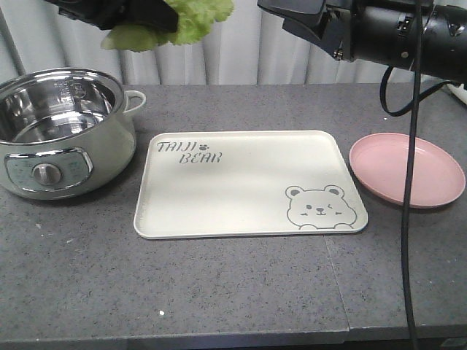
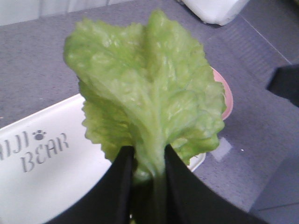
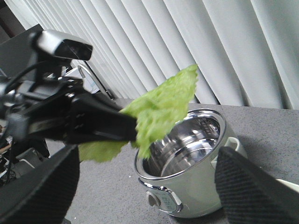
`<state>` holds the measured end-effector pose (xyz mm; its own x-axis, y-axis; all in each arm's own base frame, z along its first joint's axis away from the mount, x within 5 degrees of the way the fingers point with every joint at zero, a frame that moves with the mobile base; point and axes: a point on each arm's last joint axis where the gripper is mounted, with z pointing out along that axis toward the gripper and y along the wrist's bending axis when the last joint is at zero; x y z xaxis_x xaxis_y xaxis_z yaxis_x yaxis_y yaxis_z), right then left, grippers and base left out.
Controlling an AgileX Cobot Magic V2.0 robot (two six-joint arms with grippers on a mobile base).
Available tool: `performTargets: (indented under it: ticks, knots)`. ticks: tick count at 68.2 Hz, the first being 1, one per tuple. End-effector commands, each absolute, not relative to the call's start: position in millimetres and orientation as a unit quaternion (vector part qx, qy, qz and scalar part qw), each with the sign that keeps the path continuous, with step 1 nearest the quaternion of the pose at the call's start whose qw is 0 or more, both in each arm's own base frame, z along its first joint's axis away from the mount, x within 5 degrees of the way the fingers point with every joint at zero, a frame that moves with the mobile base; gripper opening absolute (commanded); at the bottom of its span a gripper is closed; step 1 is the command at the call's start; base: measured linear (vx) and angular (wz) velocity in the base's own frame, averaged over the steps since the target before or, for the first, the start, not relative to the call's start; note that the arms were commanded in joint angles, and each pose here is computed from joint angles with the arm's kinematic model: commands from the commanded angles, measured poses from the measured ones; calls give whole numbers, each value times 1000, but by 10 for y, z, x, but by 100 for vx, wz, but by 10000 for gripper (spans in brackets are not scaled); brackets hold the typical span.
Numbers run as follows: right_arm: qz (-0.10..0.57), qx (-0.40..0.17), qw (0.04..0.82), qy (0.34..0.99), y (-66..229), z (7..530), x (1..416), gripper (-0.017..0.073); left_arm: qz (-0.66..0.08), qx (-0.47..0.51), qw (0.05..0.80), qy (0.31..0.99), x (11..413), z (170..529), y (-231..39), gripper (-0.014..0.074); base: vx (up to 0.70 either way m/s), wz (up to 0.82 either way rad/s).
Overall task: Transfer vegetables to tray and serve
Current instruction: 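Hand the lettuce leaf from the left gripper to the right gripper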
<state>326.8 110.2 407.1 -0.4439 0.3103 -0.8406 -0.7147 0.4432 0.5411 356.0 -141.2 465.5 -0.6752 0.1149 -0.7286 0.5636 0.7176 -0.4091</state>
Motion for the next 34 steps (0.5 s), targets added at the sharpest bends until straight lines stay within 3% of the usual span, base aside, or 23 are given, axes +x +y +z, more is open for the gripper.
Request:
performTargets:
  ticks: [1, 34]
  knots:
    - [549, -130, 534, 630, 1073, 4374, 3181, 568, -354, 218, 398, 818, 3332, 4962, -1525, -6, 0, 0]
    - [550, -125, 533, 631, 1070, 4373, 3186, 559, -407, 252, 386, 788, 3155, 5019, -1870, -6, 0, 0]
